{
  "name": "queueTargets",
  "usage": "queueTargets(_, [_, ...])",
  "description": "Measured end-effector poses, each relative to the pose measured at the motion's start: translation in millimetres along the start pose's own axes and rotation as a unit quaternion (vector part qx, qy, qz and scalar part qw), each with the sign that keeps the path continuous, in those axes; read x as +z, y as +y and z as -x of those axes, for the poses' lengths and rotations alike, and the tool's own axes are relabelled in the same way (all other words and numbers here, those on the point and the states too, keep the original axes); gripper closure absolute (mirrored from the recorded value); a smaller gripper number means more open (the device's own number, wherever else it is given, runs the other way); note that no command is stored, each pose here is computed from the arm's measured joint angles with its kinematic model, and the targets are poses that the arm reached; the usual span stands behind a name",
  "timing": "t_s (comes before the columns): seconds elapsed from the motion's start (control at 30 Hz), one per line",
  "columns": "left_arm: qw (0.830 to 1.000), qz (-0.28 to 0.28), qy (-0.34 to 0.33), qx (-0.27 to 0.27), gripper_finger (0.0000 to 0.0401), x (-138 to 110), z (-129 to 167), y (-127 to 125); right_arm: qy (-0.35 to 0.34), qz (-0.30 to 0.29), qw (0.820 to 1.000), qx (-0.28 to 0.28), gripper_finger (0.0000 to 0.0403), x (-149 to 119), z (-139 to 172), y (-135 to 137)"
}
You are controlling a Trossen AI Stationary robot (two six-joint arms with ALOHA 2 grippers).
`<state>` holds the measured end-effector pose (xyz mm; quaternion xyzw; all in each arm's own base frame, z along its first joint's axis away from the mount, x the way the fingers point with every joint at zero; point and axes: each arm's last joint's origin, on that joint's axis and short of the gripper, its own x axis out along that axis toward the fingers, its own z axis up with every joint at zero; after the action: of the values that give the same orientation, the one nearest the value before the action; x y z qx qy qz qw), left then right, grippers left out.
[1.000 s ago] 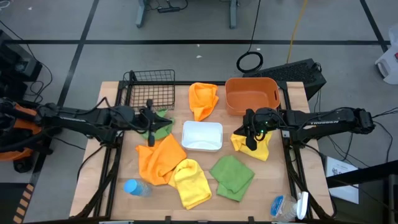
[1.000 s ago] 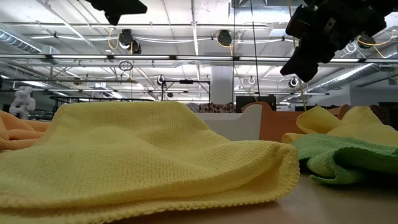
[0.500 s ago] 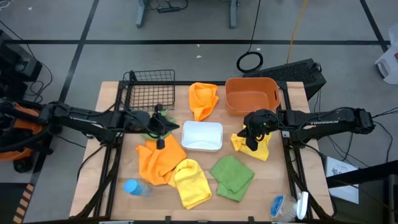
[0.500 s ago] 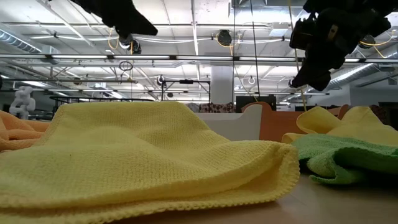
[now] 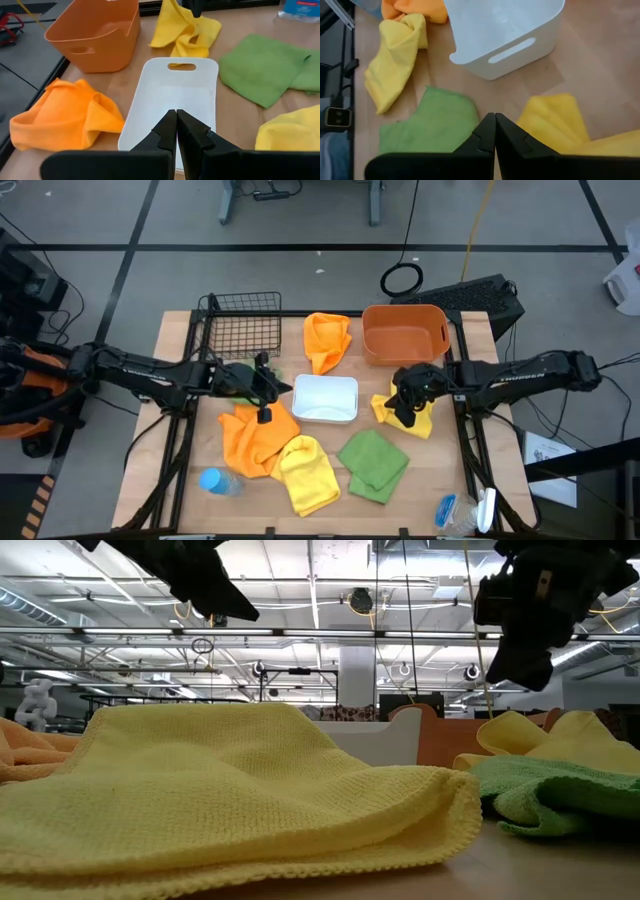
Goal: Sort microfiber towel by color & place in baskets
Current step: Put the top yellow microfiber towel into the white bin
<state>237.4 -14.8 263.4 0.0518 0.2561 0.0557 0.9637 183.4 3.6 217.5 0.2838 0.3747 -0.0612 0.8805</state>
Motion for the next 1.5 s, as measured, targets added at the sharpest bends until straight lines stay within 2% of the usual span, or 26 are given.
queueTargets(0.13, [1.0,0.014,0.0,-0.001,0.0383,0,0,0,0.006,-0.003,1.0,0.003,0.0403,-3,0,4])
queueTargets(0.37, [1.0,0.024,0.0,-0.002,0.0383,0,0,0,0.035,0.001,0.999,-0.038,0.04,-12,0,0])
queueTargets(0.6, [1.0,0.025,-0.006,-0.002,0.0383,1,0,0,0.044,0.004,0.997,-0.064,0.0367,-15,0,-3])
queueTargets(0.73, [1.0,0.027,-0.015,-0.002,0.0383,3,0,0,0.049,0.026,0.994,-0.089,0.0342,-17,1,-6])
queueTargets(0.93, [1.0,0.028,-0.014,-0.002,0.0383,3,0,0,0.04,0.023,0.993,-0.105,0.0296,-16,1,-7])
queueTargets(1.23, [1.0,0.028,-0.014,-0.002,0.0383,3,0,0,0.08,-0.04,0.986,-0.141,0.0194,-25,4,-13])
queueTargets(1.5, [0.999,0.028,-0.014,-0.002,0.0383,3,0,0,0.104,-0.01,0.984,-0.146,0.0112,-29,5,-15])
